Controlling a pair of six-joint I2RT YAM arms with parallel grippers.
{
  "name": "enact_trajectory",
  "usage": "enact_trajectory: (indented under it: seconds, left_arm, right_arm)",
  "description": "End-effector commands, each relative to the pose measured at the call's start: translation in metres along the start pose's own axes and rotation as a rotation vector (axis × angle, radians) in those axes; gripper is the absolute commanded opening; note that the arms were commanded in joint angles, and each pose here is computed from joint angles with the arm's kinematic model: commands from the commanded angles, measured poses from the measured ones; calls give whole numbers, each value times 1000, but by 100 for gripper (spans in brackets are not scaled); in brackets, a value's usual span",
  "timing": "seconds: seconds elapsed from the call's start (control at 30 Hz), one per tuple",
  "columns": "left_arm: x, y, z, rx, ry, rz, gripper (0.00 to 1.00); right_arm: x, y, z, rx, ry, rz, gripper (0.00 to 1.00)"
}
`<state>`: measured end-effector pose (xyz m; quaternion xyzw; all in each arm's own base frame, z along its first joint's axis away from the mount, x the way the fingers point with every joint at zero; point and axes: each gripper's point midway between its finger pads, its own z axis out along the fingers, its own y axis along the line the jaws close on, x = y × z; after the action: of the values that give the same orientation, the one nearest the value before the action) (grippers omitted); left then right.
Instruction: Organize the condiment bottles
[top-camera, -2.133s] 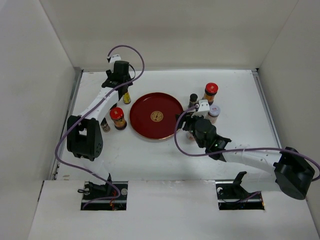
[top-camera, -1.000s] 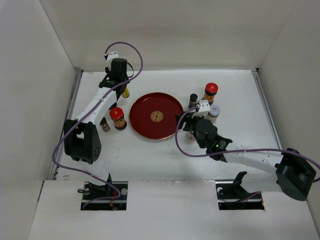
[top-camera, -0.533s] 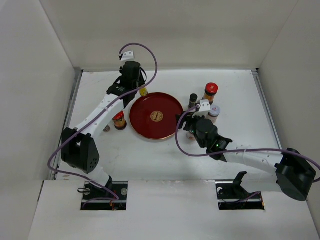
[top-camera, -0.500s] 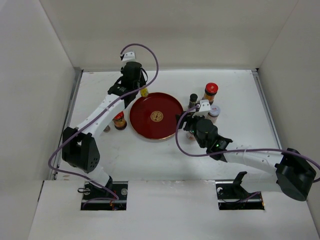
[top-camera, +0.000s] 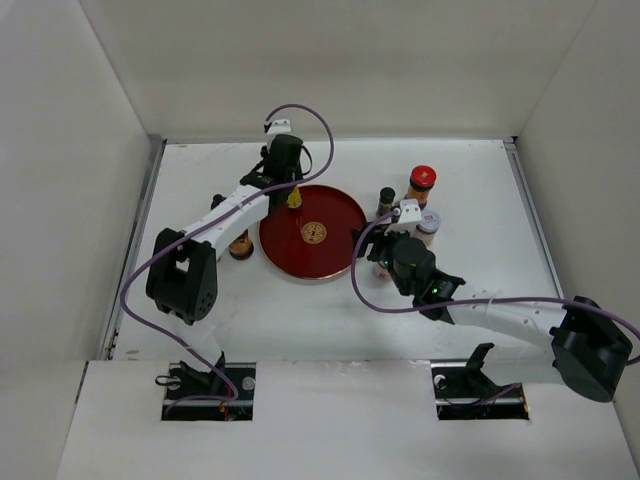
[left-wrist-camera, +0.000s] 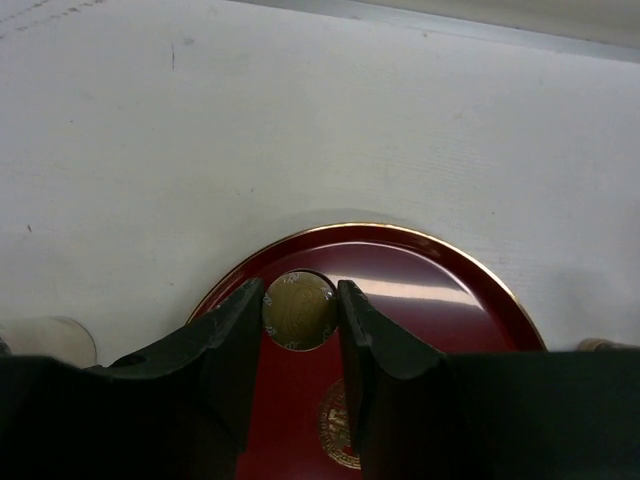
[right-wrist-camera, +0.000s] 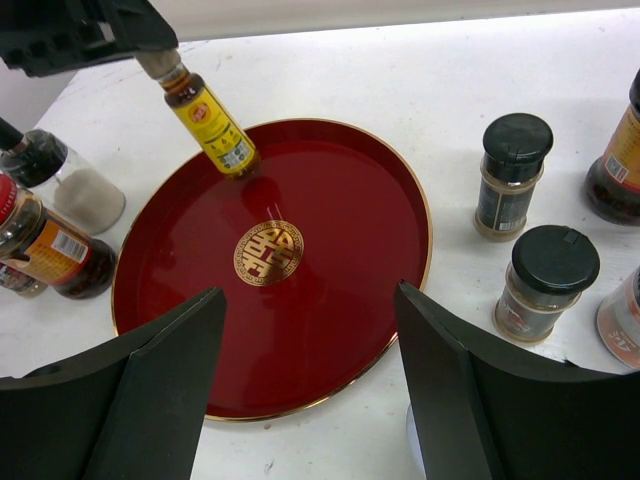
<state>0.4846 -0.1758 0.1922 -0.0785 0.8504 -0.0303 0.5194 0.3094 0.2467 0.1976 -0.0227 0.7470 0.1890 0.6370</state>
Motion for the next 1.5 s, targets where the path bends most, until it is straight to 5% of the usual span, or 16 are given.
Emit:
enact_trajectory:
  seconds: [0.0,0.1,0.5,0.77,0.93,1.13,1.47]
  left_arm:
    - [-37,-9,-2,14,-129,-29,18]
    - [-28,-10,3,4,-121,-13,22]
    - [-28,-11,-4,-23,-142,10,62]
    - [-70,7,-77,23,-259,-102,68]
    - [-37,47,-123,15,-249,-161,58]
    - [-5,109,-166,-119,-283,-180,64]
    - [37,122,-149,-167,-172,-174,80]
  right_arm:
    - [-17,2,0,-13,-56,38,75]
    - [-17,2,0,-12,-58,38,75]
    - [-27,-1,-7,-16,-84,57,76]
    - [-27,0,-6,-19,-83,57,76]
    - [-29,1,-8,-21,-86,59,76]
    - [-26,2,-5,-18,-76,47,76]
    - [-18,4,0,-19,-57,34,81]
